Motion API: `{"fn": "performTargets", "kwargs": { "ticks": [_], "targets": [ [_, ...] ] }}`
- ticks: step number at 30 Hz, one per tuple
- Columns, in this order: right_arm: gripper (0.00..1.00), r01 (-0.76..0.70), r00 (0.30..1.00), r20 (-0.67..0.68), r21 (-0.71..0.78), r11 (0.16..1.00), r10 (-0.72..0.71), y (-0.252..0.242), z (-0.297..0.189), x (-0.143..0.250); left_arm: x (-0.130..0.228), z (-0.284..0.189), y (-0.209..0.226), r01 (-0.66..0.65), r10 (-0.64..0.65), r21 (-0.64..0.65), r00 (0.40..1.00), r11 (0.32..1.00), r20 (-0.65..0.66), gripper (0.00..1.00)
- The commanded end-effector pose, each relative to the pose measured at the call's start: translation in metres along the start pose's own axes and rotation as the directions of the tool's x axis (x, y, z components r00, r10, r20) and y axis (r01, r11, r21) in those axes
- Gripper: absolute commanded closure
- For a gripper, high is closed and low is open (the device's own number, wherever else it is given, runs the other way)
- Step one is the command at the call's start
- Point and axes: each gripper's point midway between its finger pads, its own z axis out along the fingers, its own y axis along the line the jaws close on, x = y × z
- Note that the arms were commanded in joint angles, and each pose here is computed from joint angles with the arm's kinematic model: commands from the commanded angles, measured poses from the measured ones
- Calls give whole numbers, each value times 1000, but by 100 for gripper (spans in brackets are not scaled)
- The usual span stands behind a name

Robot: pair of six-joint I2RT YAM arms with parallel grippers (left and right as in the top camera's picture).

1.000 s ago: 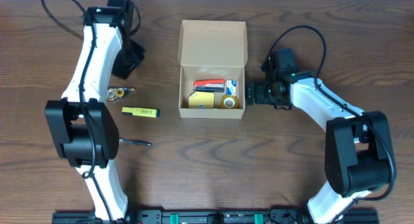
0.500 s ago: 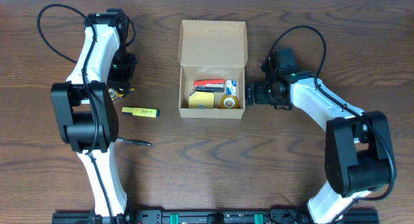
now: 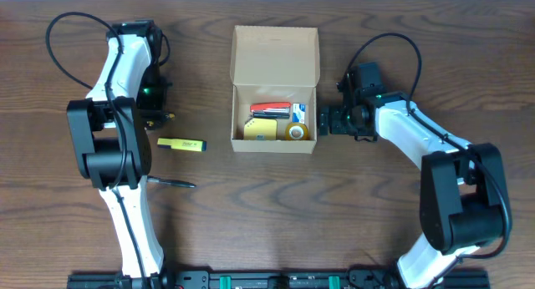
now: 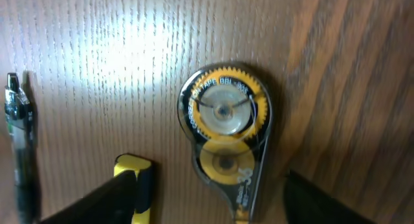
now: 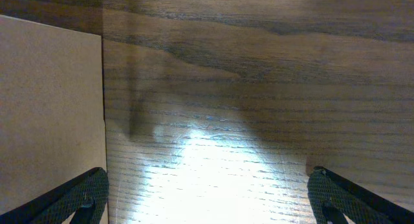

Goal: Pack container
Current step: 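Move the left gripper to the correction tape and grasp it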

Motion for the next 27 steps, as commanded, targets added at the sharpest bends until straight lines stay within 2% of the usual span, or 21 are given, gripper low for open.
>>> {"fn": "performTargets", "kwargs": {
  "ticks": [1,7,27],
  "targets": [
    [1,6,1000,-3,-1,1000,-6,-2,0,1,-11,11,0,39,-38,-19,998,999,51,20],
    [1,6,1000,-3,-1,1000,-6,-2,0,1,-16,11,-8,41,-42,11,996,999,78,5],
    [1,6,1000,-3,-1,1000,-6,-2,0,1,-2,41,-13,-109,107,37,992,993,69,2]
  ]
}}
